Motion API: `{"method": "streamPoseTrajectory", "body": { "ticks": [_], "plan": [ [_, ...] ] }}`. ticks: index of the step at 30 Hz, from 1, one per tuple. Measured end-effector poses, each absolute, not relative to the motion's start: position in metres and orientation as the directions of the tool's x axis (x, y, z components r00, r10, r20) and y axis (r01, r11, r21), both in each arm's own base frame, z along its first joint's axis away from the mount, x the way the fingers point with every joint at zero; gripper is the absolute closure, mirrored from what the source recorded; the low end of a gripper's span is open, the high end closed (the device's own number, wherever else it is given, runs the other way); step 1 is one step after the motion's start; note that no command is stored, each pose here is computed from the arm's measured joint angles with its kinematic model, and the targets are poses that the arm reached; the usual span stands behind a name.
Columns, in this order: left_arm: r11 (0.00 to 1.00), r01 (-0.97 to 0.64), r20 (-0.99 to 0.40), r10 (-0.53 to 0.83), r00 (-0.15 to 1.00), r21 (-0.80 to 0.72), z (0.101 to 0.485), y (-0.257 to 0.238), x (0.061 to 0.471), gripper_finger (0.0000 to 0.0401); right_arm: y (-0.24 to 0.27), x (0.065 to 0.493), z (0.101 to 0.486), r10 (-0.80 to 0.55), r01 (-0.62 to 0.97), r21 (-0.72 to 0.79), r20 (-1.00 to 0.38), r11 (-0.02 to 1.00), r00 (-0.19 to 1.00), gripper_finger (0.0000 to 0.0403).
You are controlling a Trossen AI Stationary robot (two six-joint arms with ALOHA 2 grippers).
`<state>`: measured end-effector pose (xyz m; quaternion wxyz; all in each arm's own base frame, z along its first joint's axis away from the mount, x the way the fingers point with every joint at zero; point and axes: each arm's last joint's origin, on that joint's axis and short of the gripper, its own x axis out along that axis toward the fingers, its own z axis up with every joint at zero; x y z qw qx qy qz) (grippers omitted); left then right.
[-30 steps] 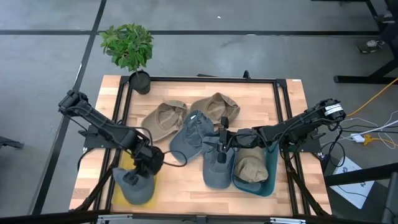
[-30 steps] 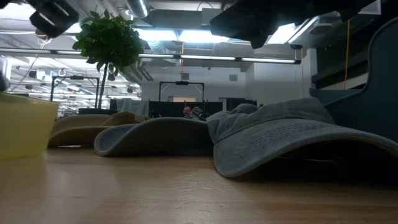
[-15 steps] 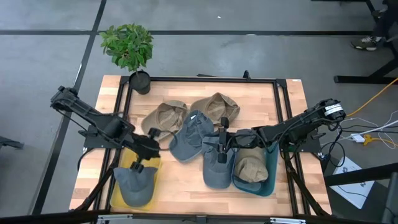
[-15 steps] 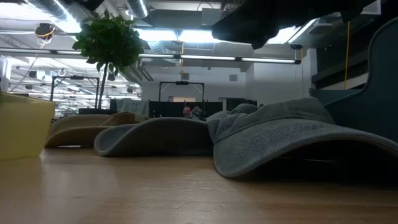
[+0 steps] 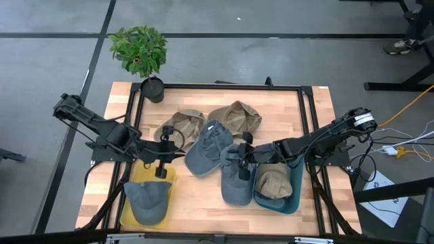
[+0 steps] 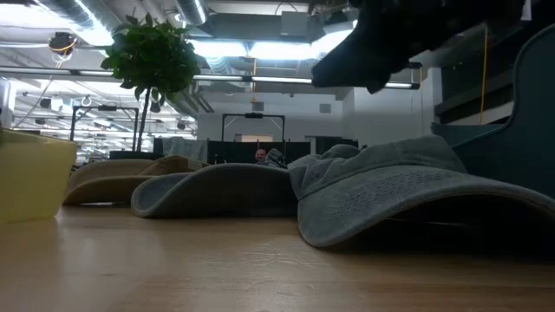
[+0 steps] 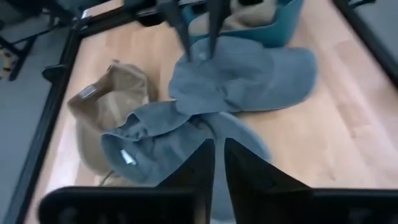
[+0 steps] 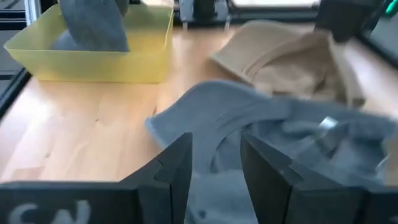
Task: Pick & Place hat
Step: Put the right blue cap into the yellow bin
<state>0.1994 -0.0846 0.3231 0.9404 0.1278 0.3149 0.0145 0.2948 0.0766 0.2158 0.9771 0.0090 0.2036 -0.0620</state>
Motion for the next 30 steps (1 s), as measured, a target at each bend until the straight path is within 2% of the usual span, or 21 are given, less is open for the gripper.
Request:
{"method": "streamPoseTrajectory", "body": {
  "ticks": [3, 7, 11, 16, 24, 30],
  "plan": [
    [0.965, 0.029, -0.607, 0.141, 0.782, 0.261, 0.317, -0.081, 0.208, 0.0334, 0.083, 0.291, 0.213, -0.106, 0.126, 0.017, -0.429, 0.992, 0.897, 0.0268],
    [0.96, -0.005, -0.641, 0.191, 0.743, 0.28, 0.306, -0.075, 0.223, 0.0284, 0.092, 0.287, 0.213, -0.16, 0.15, -0.06, -0.498, 0.987, 0.853, 0.0268],
    [0.95, -0.017, -0.657, 0.228, 0.718, 0.312, 0.295, -0.07, 0.239, 0.0236, 0.093, 0.287, 0.234, -0.247, 0.201, -0.144, -0.602, 0.969, 0.759, 0.0268],
    [0.932, -0.034, -0.649, 0.278, 0.708, 0.361, 0.285, -0.063, 0.256, 0.0193, 0.085, 0.289, 0.257, -0.311, 0.248, -0.19, -0.649, 0.95, 0.694, 0.0257],
    [0.929, -0.078, -0.659, 0.313, 0.684, 0.361, 0.27, -0.058, 0.274, 0.0176, 0.068, 0.288, 0.252, -0.168, 0.23, -0.03, -0.774, 0.973, 0.61, 0.0181],
    [0.928, -0.088, -0.677, 0.327, 0.659, 0.362, 0.26, -0.06, 0.28, 0.0184, 0.057, 0.281, 0.245, -0.197, 0.338, -0.015, -0.836, 0.941, 0.512, 0.0142]
  ]
}}
